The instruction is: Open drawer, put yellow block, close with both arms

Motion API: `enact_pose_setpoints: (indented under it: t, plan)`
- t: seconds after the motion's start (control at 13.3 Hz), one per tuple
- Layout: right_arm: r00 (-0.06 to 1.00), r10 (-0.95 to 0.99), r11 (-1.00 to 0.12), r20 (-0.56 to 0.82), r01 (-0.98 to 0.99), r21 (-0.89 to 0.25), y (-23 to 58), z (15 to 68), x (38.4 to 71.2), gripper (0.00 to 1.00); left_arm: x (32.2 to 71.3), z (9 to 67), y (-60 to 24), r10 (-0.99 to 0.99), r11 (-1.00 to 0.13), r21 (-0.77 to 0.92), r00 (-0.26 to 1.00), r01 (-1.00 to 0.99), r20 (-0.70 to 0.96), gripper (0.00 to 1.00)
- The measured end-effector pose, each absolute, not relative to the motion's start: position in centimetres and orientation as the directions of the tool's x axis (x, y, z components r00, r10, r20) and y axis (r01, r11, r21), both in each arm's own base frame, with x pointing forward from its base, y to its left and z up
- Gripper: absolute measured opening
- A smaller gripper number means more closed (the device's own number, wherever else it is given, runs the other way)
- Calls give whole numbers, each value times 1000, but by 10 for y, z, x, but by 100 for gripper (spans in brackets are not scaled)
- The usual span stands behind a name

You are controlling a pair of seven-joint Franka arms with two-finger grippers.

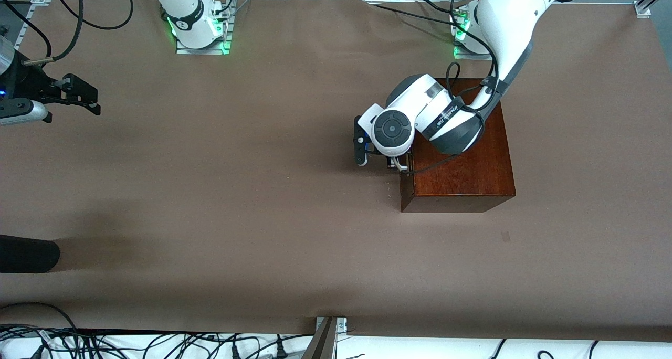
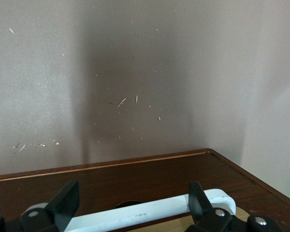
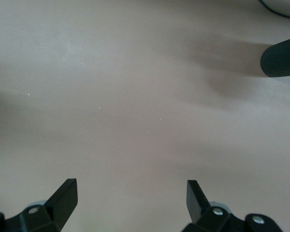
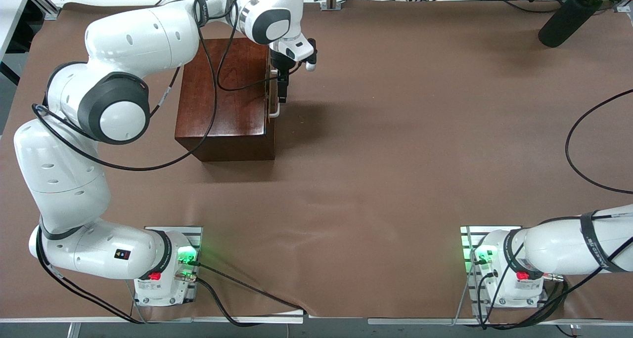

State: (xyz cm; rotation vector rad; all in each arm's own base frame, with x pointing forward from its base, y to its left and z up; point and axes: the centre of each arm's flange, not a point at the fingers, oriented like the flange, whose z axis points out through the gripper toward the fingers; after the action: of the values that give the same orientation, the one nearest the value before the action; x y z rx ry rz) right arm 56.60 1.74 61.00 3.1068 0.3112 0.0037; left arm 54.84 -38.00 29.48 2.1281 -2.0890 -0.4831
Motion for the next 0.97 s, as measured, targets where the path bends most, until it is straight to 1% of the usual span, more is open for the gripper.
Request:
enact_pose_setpoints:
  t: [0.37,0.75,0.9,0.97]
  plan:
    - [980,198,-980,2,198,20,17,610,566,100,549,301,-383,-992,-45,309,7,-950,-124,100]
    - [980,198,-980,3,198,20,17,610,566,100,562,376,-404,-992,-74,342,104,-937,72,100]
    - [980,198,-980,3,198,20,17,610,566,100,569,404,-388,-987,-101,344,137,-934,82,100]
    - [980,198,-980,3,198,20,17,610,566,100,576,416,-368,-985,-128,349,160,-928,66,100]
